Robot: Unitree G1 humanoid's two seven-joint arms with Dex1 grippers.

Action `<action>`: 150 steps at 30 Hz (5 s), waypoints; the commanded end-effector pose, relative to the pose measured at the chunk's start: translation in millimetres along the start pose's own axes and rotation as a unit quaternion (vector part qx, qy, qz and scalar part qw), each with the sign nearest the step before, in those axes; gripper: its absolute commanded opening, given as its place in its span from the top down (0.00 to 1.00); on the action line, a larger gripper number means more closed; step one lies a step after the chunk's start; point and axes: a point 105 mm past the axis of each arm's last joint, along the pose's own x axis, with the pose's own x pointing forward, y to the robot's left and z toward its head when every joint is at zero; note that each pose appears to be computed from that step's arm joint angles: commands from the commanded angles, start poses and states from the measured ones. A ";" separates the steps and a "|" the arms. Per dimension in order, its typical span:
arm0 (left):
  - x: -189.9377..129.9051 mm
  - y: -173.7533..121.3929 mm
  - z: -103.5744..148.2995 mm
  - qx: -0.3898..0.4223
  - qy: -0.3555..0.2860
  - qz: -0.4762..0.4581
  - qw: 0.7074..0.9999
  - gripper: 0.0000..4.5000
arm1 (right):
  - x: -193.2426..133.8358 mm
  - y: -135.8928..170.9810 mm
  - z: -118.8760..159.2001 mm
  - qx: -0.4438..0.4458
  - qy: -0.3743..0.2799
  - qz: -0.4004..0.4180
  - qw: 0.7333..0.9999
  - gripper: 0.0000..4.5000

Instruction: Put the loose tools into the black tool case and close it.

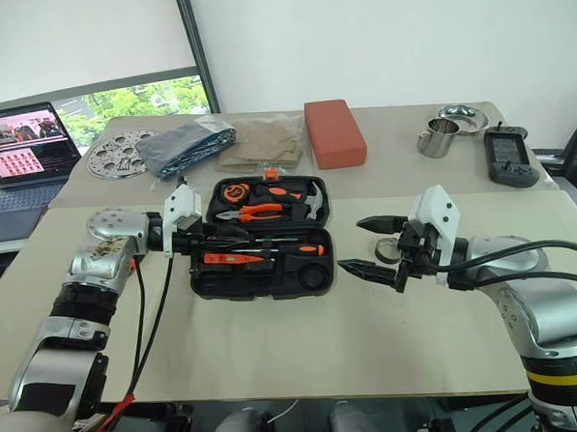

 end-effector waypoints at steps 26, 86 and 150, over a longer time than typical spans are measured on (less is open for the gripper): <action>0.4 1.4 -70.7 0.021 0.135 0.003 0.991 0.98 | -6.5 -1.7 13.6 -0.033 -0.011 -0.012 0.999 0.00; -172.4 25.1 -94.3 -0.149 0.091 0.522 0.835 0.01 | 19.0 1.4 43.6 -0.012 -0.107 0.038 0.993 0.00; -2.6 -35.0 -34.8 0.114 0.207 -0.091 0.967 0.60 | 2.9 -0.5 35.3 -0.016 -0.096 -0.006 0.995 0.00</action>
